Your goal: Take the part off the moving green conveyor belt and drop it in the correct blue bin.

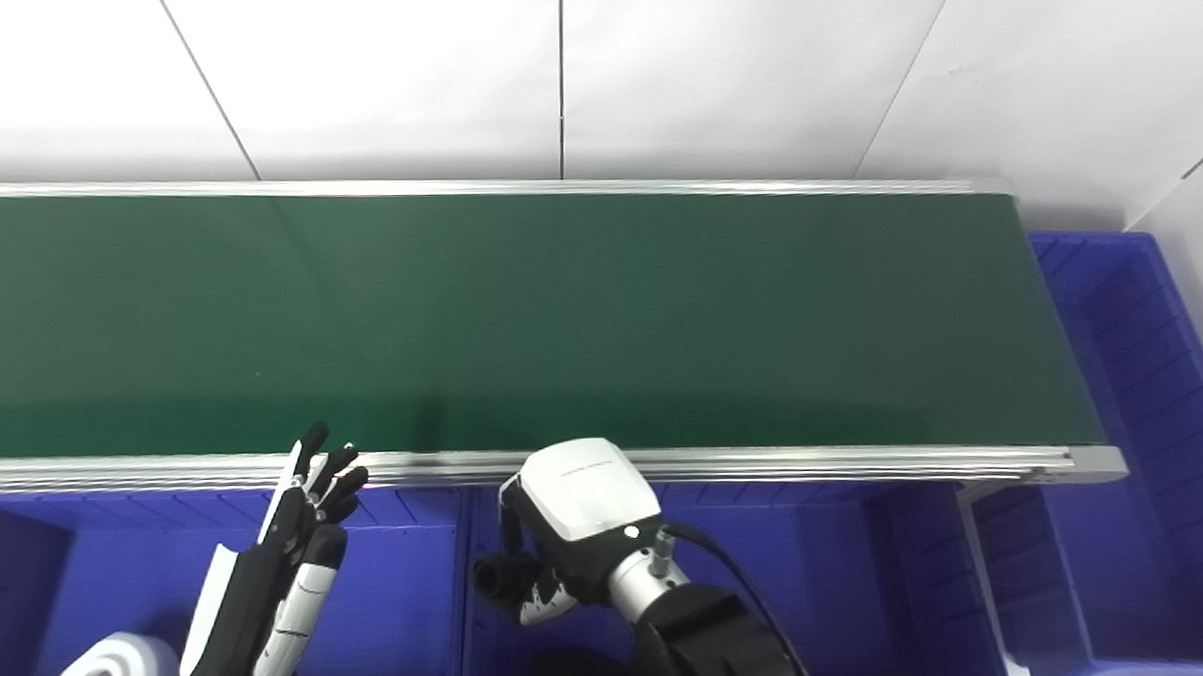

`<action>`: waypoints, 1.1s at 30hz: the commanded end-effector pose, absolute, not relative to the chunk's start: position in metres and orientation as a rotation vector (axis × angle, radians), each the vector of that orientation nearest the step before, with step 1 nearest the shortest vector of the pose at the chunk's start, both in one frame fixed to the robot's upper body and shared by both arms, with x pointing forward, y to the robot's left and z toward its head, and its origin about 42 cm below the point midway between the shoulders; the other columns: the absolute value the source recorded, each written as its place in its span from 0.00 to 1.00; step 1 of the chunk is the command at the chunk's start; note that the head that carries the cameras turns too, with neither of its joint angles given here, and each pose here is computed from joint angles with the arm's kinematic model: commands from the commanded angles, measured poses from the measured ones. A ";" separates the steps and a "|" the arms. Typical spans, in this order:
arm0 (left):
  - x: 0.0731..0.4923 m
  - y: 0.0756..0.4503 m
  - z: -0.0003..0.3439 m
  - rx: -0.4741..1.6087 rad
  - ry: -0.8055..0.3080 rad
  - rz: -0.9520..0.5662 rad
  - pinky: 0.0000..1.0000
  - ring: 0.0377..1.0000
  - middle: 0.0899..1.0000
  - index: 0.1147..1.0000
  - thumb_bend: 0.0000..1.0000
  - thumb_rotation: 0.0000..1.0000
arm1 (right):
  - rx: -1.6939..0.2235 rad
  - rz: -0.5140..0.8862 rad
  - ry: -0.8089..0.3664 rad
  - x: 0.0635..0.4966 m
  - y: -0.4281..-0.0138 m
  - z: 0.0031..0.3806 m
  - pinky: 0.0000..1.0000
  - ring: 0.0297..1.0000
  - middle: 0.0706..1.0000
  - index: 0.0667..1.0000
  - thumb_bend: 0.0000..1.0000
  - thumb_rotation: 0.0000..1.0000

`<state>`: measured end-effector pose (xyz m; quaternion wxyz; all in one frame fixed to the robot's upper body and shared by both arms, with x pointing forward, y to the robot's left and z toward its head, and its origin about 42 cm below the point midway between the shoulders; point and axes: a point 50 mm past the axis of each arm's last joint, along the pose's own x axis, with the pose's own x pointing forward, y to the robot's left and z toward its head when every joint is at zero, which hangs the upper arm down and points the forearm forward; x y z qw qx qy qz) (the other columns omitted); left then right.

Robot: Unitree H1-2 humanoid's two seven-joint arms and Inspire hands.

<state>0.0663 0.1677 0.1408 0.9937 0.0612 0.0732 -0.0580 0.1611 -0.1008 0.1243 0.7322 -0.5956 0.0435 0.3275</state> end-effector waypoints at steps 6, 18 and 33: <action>0.065 0.168 0.150 0.114 0.116 -0.108 0.91 0.91 0.94 1.00 0.59 0.92 | -1.340 0.714 0.108 0.167 -0.101 0.116 0.21 0.27 0.37 0.46 0.52 0.14; 0.066 0.166 0.148 0.114 0.111 -0.113 0.92 0.91 0.94 1.00 0.59 0.93 | -1.383 0.771 0.217 0.170 -0.106 0.115 0.57 0.77 0.88 0.87 1.00 0.68; 0.062 0.167 0.151 0.128 0.133 -0.118 0.93 0.89 0.94 1.00 0.60 0.95 | -0.604 0.563 0.088 0.114 -0.116 0.231 0.54 0.65 0.73 0.78 0.90 0.97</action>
